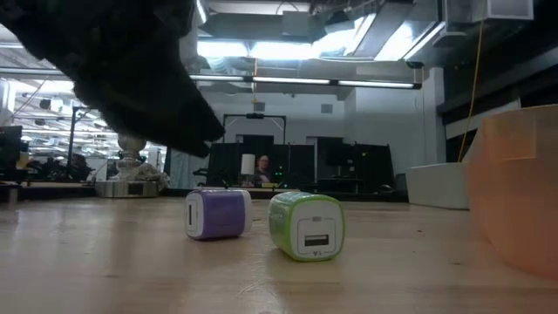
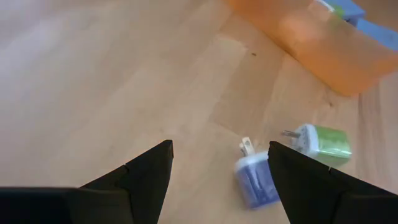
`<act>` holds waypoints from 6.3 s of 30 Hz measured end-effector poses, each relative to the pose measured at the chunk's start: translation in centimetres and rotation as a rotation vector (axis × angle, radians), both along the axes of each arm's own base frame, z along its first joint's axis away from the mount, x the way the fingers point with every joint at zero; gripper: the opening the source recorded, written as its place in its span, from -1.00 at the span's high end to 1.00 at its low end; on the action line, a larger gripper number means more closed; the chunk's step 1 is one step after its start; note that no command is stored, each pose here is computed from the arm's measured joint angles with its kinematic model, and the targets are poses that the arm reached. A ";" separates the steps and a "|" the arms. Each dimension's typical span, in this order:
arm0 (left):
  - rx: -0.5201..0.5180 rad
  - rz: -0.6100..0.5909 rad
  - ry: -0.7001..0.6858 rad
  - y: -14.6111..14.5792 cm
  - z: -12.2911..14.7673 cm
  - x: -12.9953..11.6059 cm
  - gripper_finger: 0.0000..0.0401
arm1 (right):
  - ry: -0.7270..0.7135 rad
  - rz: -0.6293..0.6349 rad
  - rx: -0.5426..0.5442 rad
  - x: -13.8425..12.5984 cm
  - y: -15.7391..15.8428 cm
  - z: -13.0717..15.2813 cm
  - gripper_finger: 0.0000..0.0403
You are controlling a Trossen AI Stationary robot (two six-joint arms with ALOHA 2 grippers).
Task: Pick & Place Office items
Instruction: Put the dark blue charger adapter into the orange bin, then put the green charger adapter into the orange bin
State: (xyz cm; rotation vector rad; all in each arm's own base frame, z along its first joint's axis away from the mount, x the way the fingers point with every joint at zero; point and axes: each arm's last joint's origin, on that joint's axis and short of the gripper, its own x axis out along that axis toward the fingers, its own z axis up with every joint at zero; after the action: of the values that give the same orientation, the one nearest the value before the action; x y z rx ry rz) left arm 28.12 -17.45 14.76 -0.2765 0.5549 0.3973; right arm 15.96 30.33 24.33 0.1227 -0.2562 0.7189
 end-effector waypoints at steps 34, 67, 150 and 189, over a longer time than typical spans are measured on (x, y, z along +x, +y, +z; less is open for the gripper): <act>-0.080 0.051 0.121 -3.1 -3.9 3.7 -0.28 | 0.014 -0.007 0.023 0.9 -0.5 0.0 -0.44; 0.053 -0.096 0.142 -1.0 -1.9 5.3 0.36 | 0.010 0.004 0.021 0.9 -0.4 0.0 -0.44; 0.741 -1.296 0.569 -3.1 1.4 12.3 -0.22 | 0.026 0.042 0.047 1.7 -0.9 0.1 -0.44; 0.546 -1.181 0.483 -1.5 1.1 13.8 0.36 | 0.026 0.039 0.046 1.7 -0.9 0.1 -0.44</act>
State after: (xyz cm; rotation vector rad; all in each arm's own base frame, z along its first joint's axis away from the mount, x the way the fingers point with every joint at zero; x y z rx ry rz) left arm 41.92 -19.00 15.89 0.6910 0.9471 -0.5586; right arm 17.66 29.45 24.38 0.1815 -0.2463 0.7500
